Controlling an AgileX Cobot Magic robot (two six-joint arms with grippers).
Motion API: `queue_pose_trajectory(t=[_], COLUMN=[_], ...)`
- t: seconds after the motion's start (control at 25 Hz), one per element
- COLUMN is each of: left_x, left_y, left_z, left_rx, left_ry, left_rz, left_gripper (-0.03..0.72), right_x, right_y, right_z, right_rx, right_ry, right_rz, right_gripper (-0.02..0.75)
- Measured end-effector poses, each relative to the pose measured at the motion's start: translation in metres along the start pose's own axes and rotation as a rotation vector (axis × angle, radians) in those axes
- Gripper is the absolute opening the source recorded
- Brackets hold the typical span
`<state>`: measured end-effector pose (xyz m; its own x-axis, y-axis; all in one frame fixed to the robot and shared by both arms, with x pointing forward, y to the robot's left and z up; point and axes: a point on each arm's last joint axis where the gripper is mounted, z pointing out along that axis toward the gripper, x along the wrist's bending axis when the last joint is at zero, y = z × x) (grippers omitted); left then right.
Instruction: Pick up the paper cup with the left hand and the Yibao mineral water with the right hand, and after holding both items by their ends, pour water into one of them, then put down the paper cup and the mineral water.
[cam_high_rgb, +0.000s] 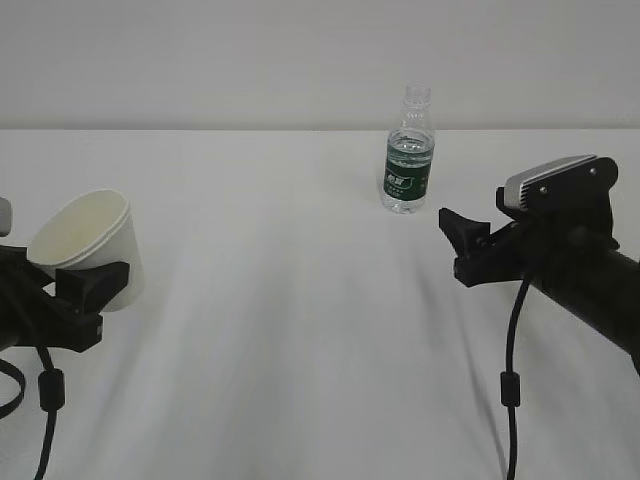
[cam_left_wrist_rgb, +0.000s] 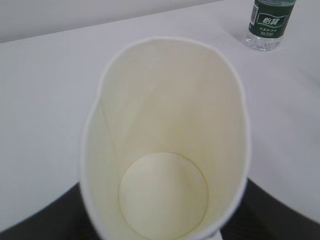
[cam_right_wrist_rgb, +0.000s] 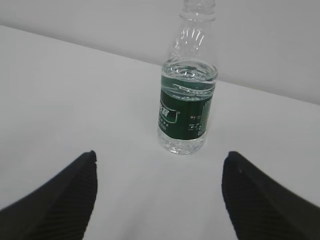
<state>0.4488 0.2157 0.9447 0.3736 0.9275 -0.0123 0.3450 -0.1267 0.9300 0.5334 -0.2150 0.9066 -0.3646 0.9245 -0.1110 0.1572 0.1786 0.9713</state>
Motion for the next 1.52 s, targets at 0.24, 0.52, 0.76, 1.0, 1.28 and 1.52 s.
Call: queue_pose_trajectory(t=[0.24, 0.52, 0.76, 1.0, 1.28, 1.52], left_x=[0.000, 0.000, 0.000, 0.000, 0.000, 0.000], left_y=[0.000, 0.000, 0.000, 0.000, 0.000, 0.000], left_z=[0.000, 0.000, 0.000, 0.000, 0.000, 0.000], left_rx=[0.000, 0.000, 0.000, 0.000, 0.000, -0.004], left_ry=[0.000, 0.000, 0.000, 0.000, 0.000, 0.000], left_rz=[0.000, 0.000, 0.000, 0.000, 0.000, 0.000], left_gripper=[0.426, 0.451, 0.453, 0.453, 0.453, 0.453], right_x=[0.002, 0.001, -0.001, -0.002, 0.001, 0.001], right_y=[-0.011, -0.005, 0.003, 0.001, -0.019, -0.023], right_z=[0.004, 0.010, 0.018, 0.023, 0.031, 0.035], right_rx=[-0.007, -0.039, -0.060, -0.052, -0.017, -0.015], right_ry=[0.011, 0.008, 0.005, 0.005, 0.012, 0.020], right_rz=[0.002, -0.002, -0.007, -0.005, 0.012, 0.012], right_gripper=[0.591, 0.590, 0.590, 0.588, 0.582, 0.582])
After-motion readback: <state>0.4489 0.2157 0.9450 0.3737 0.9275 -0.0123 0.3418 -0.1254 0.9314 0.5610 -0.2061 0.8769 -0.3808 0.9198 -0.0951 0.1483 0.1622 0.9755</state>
